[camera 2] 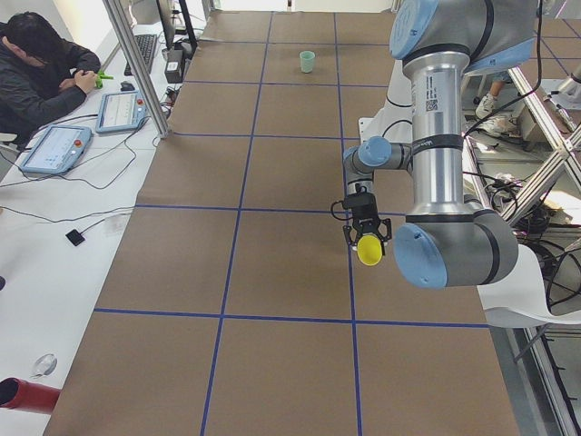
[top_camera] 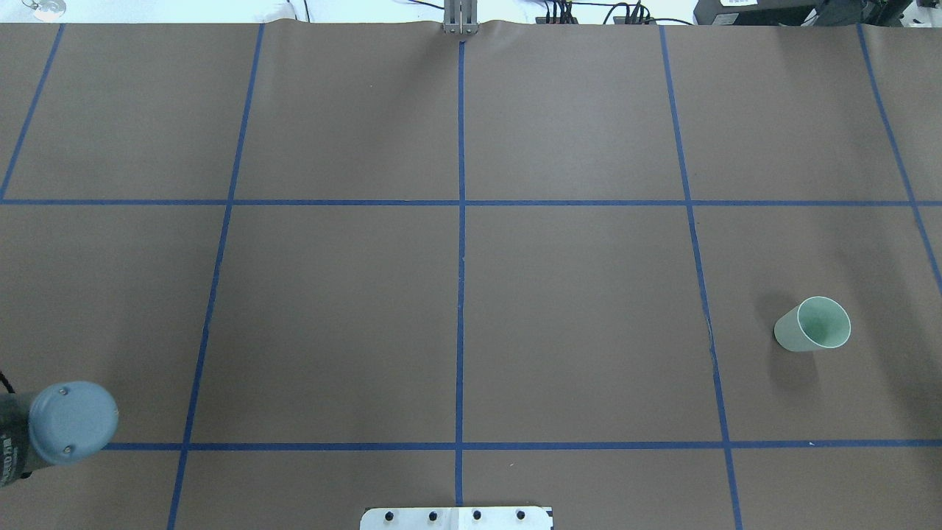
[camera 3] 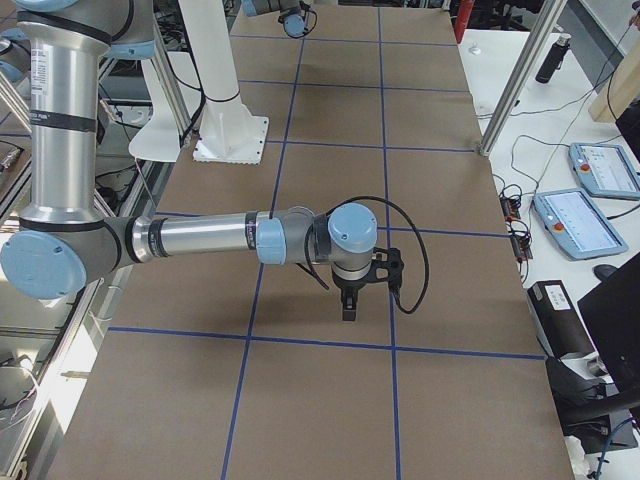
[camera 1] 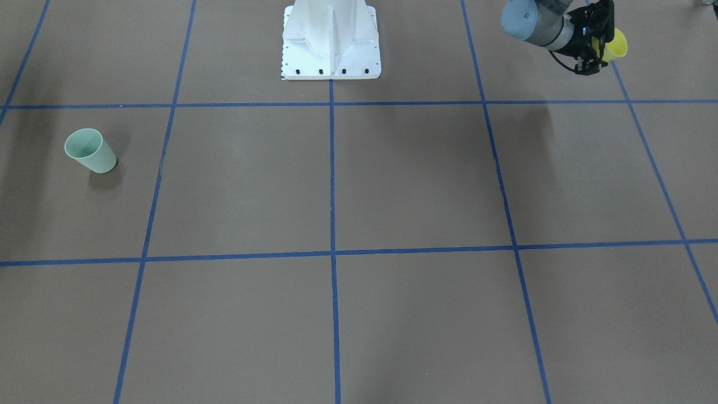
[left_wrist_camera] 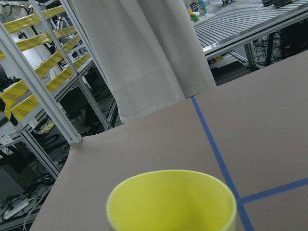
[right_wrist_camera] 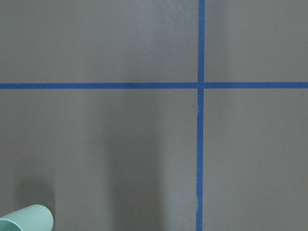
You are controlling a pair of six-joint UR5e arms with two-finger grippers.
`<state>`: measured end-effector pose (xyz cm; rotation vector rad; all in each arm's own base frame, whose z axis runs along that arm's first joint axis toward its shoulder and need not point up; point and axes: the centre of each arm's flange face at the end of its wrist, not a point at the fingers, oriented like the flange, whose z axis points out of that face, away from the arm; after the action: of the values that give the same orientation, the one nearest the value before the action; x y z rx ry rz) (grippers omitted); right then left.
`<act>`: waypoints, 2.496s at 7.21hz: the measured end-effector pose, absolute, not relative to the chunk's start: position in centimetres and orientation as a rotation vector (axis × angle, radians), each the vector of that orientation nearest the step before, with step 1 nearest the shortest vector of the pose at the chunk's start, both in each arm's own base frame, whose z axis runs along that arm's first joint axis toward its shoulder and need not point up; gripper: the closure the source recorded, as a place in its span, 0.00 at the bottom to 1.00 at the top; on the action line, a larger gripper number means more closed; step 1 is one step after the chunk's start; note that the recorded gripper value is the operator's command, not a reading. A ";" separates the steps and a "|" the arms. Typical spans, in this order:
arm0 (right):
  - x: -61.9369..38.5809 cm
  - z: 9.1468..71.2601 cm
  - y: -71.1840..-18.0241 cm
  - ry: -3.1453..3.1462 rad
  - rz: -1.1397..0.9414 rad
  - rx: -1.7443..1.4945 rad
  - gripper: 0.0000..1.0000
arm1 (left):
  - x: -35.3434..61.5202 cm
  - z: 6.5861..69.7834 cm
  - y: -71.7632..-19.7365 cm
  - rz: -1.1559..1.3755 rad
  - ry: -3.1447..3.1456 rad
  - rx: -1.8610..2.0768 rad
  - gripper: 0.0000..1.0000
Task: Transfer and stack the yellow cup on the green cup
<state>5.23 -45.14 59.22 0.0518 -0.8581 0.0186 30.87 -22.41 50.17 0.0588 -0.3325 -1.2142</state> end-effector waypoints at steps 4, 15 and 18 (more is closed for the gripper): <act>5.2 59.0 -45.2 -0.862 0.018 0.054 0.00 | 34.5 43.1 -32.9 -1.108 -0.146 0.198 0.74; 2.3 52.0 -51.2 -0.877 -0.075 0.157 0.01 | 45.6 31.7 -43.9 -0.366 0.848 0.828 1.00; 2.0 51.5 -51.8 -0.880 -0.079 0.160 0.04 | 47.2 28.7 -42.7 -0.072 1.002 0.887 1.00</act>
<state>2.04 -51.82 51.54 0.1599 -0.8797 -0.0787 47.25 -42.72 28.73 0.8866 1.0024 -0.0722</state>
